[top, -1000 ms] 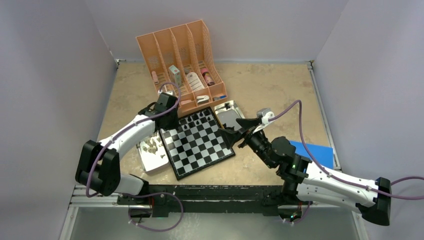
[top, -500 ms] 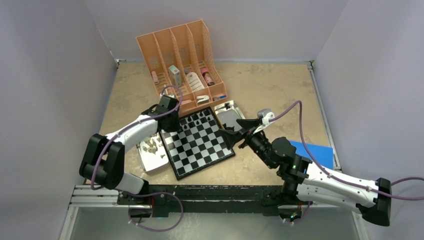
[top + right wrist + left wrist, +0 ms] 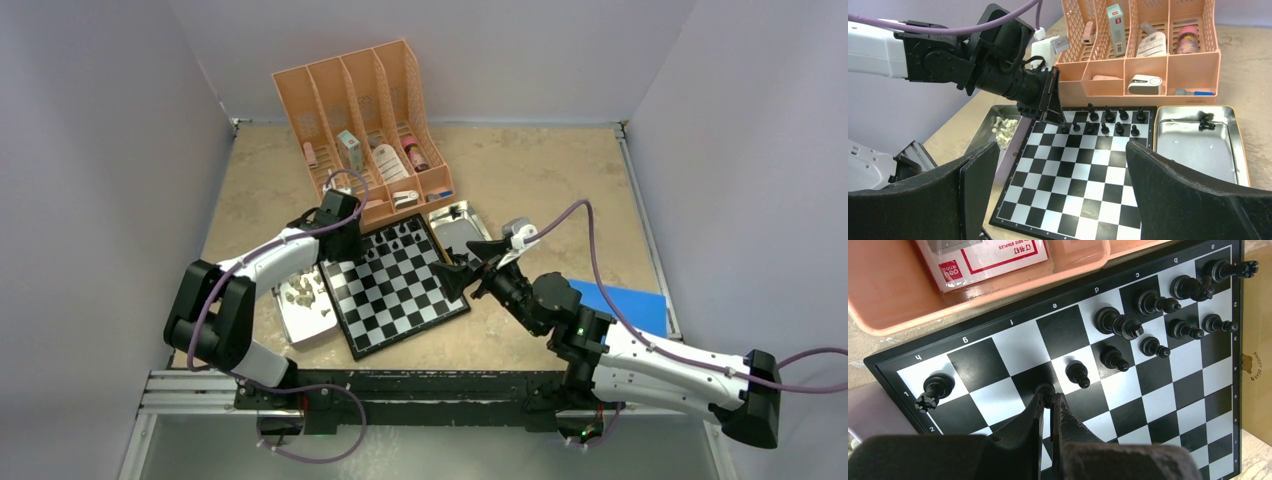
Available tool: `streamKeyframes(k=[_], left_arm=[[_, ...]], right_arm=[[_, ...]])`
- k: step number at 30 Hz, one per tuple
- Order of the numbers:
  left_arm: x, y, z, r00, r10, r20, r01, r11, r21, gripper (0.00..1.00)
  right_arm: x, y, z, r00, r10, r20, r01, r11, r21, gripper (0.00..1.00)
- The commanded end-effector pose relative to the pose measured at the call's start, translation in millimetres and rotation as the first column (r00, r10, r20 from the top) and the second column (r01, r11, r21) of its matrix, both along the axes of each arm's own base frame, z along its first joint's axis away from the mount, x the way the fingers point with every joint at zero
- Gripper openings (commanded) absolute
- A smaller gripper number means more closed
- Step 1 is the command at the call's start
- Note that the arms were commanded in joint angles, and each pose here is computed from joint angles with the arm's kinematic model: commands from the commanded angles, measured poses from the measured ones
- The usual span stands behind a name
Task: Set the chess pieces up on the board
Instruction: Place the chess piece on the chessboard.
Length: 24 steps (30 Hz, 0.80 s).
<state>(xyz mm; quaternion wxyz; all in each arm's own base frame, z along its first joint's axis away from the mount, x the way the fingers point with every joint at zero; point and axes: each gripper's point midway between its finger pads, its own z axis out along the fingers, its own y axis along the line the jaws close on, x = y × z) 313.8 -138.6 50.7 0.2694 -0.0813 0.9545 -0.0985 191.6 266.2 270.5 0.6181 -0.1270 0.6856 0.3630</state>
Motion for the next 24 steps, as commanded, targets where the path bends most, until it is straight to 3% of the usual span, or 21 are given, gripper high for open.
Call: streamKeyframes(k=[1, 19, 24], left_arm=[[8.5, 5.6, 0.7, 1.0, 0.015, 0.021, -0.015, 0.999, 0.032, 0.02], [9.2, 5.4, 9.9, 1.0, 0.019, 0.016, -0.02, 0.999, 0.033, 0.17], [12.7, 0.2, 25.9, 0.999, 0.009, 0.044, -0.009, 1.0, 0.005, 0.26]], right_arm=[[-2.4, 4.4, 21.0, 0.999, 0.02, 0.034, -0.022, 0.998, 0.051, 0.99], [0.9, 8.5, 10.4, 1.0, 0.012, 0.011, -0.012, 0.999, 0.029, 0.99], [1.3, 9.5, 6.9, 1.0, 0.011, 0.003, -0.011, 1.0, 0.026, 0.99]])
